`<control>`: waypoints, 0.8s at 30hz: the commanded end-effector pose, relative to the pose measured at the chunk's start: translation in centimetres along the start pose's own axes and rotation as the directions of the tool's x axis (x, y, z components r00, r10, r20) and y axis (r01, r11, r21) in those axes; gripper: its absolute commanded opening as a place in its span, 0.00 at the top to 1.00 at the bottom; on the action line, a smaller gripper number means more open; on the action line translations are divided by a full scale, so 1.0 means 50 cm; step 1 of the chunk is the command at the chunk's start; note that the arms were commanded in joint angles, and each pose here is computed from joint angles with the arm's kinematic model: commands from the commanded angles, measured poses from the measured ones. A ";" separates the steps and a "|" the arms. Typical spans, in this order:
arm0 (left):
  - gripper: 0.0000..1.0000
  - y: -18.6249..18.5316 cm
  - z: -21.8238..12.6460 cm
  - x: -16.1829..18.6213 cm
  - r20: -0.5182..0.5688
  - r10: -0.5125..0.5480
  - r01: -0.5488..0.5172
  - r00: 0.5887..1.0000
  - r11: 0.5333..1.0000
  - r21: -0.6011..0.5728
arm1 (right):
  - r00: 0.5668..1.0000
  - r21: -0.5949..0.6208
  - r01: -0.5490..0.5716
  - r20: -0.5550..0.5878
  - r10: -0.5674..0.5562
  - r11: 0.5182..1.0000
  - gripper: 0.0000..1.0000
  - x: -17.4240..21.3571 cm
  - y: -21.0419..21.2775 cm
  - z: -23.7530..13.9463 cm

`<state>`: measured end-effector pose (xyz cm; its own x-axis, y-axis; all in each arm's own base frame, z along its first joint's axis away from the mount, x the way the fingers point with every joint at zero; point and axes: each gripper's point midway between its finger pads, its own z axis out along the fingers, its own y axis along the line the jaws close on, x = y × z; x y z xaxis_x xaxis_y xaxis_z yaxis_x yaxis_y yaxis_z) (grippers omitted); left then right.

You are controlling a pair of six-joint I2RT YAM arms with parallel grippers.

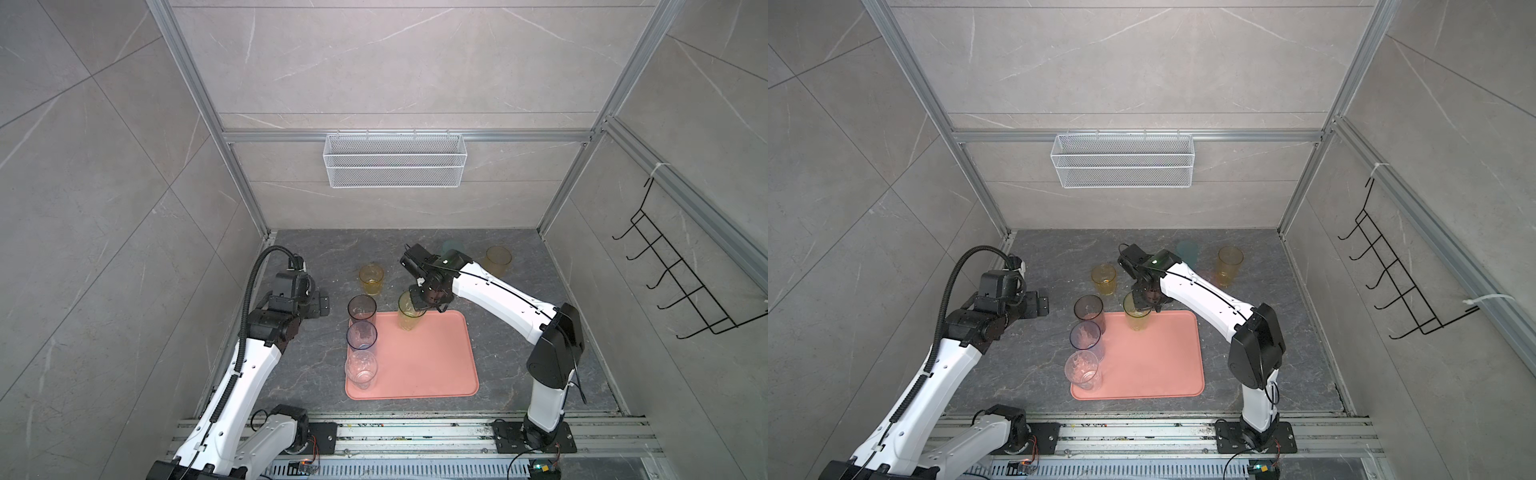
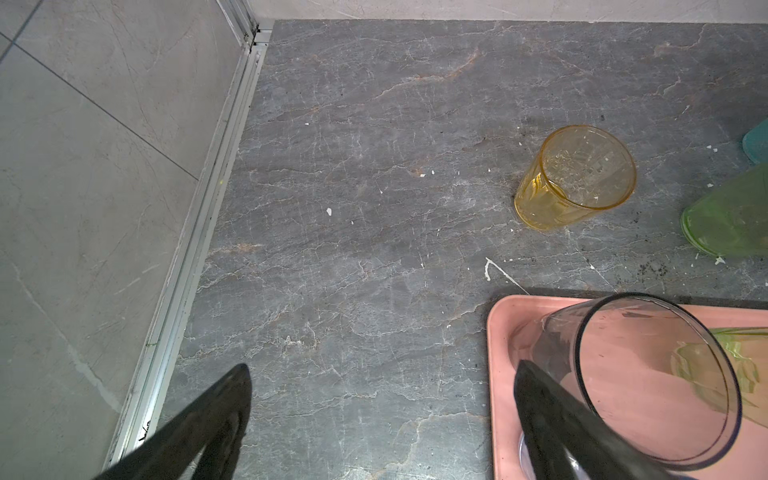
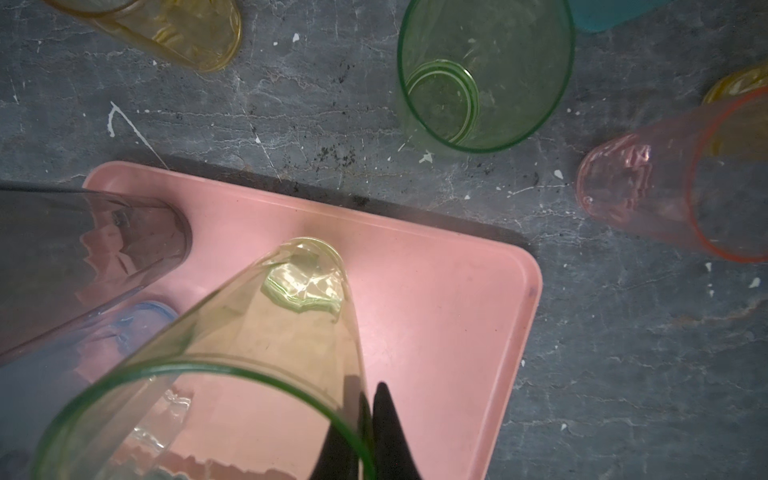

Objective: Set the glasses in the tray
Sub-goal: 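Lift the light green cup with the right gripper and carry it over the tray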

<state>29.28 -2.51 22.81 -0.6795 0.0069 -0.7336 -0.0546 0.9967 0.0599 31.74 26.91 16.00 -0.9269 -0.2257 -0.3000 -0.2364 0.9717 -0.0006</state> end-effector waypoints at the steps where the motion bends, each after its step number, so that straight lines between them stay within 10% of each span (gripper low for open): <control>1: 0.01 -0.001 -0.009 -0.016 0.039 0.002 -0.003 0.999 1.000 0.015 | 0.999 -0.008 -0.027 0.021 0.028 1.000 1.00 -0.004 0.006 0.003; 24: 0.01 -0.003 -0.001 -0.012 0.024 0.007 -0.008 1.000 1.000 0.015 | 1.000 0.039 -0.015 -0.012 0.016 0.999 1.00 0.007 0.010 0.037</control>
<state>29.33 -2.53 22.85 -0.6776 0.0065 -0.7354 -0.0544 0.9968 0.0589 31.73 27.31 14.29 -0.9296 -0.2215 -0.2945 -0.2260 0.9739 -0.0192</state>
